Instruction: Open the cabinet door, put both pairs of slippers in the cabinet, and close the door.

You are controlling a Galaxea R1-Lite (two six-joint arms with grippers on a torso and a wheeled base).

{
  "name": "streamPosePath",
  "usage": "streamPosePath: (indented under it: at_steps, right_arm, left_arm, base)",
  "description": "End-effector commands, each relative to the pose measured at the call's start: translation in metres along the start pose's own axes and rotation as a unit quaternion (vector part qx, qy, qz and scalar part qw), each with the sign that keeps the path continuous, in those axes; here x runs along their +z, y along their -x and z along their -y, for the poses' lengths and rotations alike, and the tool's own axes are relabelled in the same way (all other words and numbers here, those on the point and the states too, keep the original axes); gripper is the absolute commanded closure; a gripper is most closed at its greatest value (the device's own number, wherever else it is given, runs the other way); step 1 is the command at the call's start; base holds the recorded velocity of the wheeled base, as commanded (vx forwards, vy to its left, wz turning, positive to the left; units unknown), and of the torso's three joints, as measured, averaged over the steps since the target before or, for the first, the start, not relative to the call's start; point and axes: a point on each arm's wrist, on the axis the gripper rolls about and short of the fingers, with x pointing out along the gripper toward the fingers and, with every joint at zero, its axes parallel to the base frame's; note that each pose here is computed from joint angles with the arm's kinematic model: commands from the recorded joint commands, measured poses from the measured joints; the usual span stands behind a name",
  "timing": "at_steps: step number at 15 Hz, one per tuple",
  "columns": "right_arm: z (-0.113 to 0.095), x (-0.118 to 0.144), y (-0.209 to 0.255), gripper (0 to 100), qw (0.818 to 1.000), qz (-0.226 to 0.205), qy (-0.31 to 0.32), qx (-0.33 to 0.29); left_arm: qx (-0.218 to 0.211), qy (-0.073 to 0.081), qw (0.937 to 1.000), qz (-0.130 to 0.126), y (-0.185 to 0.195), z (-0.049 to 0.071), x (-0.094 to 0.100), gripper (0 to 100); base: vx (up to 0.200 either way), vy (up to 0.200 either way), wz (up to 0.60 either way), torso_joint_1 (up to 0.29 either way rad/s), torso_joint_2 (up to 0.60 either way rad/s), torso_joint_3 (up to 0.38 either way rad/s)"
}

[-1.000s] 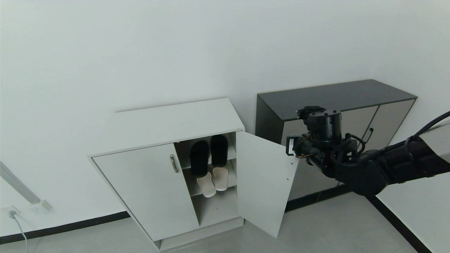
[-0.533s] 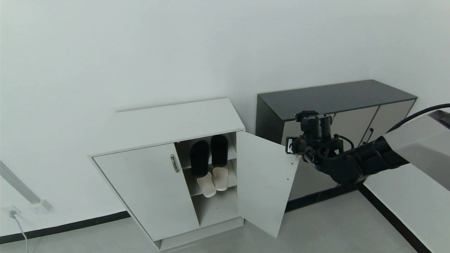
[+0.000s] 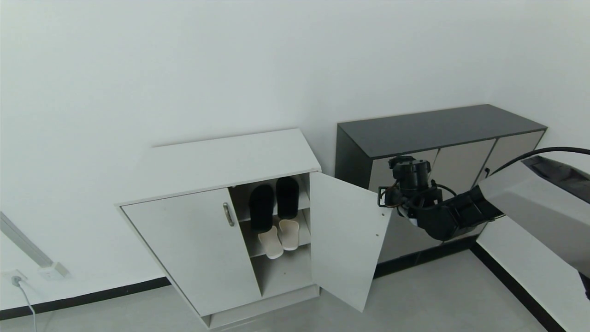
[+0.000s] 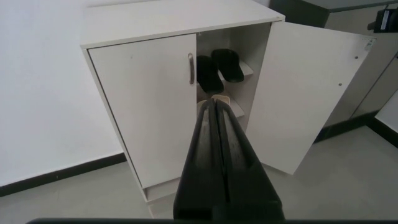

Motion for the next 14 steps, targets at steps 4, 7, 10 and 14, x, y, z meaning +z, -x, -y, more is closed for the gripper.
streamPosePath:
  at_steps: [4, 7, 10, 14]
  right_arm:
    - [0.001, -0.008, -0.008, 100, 1.000, -0.008, 0.003, -0.004]
    - [0.002, -0.008, -0.008, 100, 1.000, -0.008, 0.002, -0.004]
    - [0.000, -0.009, -0.006, 100, 1.000, -0.010, 0.004, -0.003]
    - [-0.010, -0.014, 0.013, 100, 1.000, -0.021, 0.008, 0.014]
  left_arm:
    - [-0.001, 0.000, 1.0000, -0.001, 0.000, 0.000, 0.000, 100]
    - [-0.001, 0.000, 1.0000, -0.001, 0.000, 0.000, 0.000, 100]
    - [-0.001, 0.000, 1.0000, -0.001, 0.000, 0.000, 0.000, 100]
    - [0.000, 0.001, 1.0000, -0.001, 0.000, 0.000, 0.000, 100]
  base:
    - [0.000, 0.000, 0.00, 0.000, 0.00, 0.000]
    - [0.000, 0.000, 0.00, 0.000, 0.00, 0.000]
    - [0.000, 0.000, 0.00, 0.000, 0.00, 0.000]
    - [0.000, 0.000, 0.00, 0.000, 0.00, 0.000]
